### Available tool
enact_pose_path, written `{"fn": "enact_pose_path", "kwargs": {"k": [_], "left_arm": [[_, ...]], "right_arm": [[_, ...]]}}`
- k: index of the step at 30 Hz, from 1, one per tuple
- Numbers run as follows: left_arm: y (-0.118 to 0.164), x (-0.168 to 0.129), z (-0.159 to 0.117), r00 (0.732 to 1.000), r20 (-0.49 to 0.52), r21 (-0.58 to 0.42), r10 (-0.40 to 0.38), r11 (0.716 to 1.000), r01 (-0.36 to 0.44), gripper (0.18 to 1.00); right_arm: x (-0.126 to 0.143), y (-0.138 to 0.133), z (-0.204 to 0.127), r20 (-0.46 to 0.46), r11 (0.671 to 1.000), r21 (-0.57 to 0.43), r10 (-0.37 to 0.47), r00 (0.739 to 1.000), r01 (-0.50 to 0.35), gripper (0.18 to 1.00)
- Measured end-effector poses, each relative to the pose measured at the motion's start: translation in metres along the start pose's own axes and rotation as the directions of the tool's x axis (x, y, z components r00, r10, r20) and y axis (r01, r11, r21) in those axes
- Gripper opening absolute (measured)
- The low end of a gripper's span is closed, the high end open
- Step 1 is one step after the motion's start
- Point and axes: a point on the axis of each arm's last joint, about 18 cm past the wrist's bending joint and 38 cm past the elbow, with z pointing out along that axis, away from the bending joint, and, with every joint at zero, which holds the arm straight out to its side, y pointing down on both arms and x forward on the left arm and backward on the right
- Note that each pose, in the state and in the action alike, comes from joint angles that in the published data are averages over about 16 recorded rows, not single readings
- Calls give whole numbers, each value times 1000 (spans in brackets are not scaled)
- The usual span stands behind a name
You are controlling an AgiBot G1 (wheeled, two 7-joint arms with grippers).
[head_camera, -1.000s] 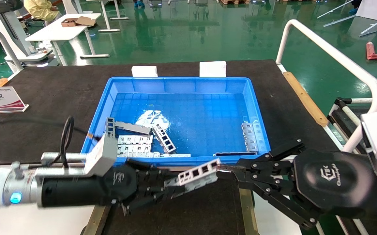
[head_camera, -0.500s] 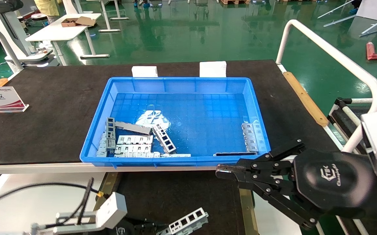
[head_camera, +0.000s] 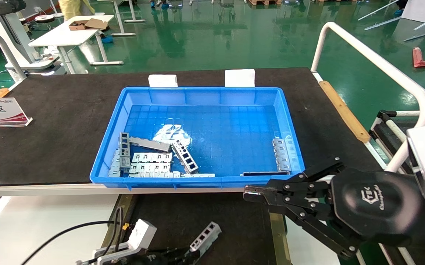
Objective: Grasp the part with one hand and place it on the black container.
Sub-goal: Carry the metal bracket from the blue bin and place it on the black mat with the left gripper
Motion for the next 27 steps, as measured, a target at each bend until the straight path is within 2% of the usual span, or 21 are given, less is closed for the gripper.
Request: {"fn": "enact_pose_path", "kwargs": {"k": [6,14,21,27], "left_arm": [[4,-3,28,988,83,48,-130,991,126,321],[7,-6,57,943,163,111,-289,956,273,321],[9,-6,74,897,204,150,-391,918,366,321],[10,-5,85,865,225,169,-449,892,419,321]], "right_arm": [[0,0,0,0,1000,0,0,1000,0,191],[0,0,0,0,1000,0,0,1000,0,191],[0,0,0,0,1000,0,0,1000,0,191],[0,0,0,0,1000,0,0,1000,0,191]]}}
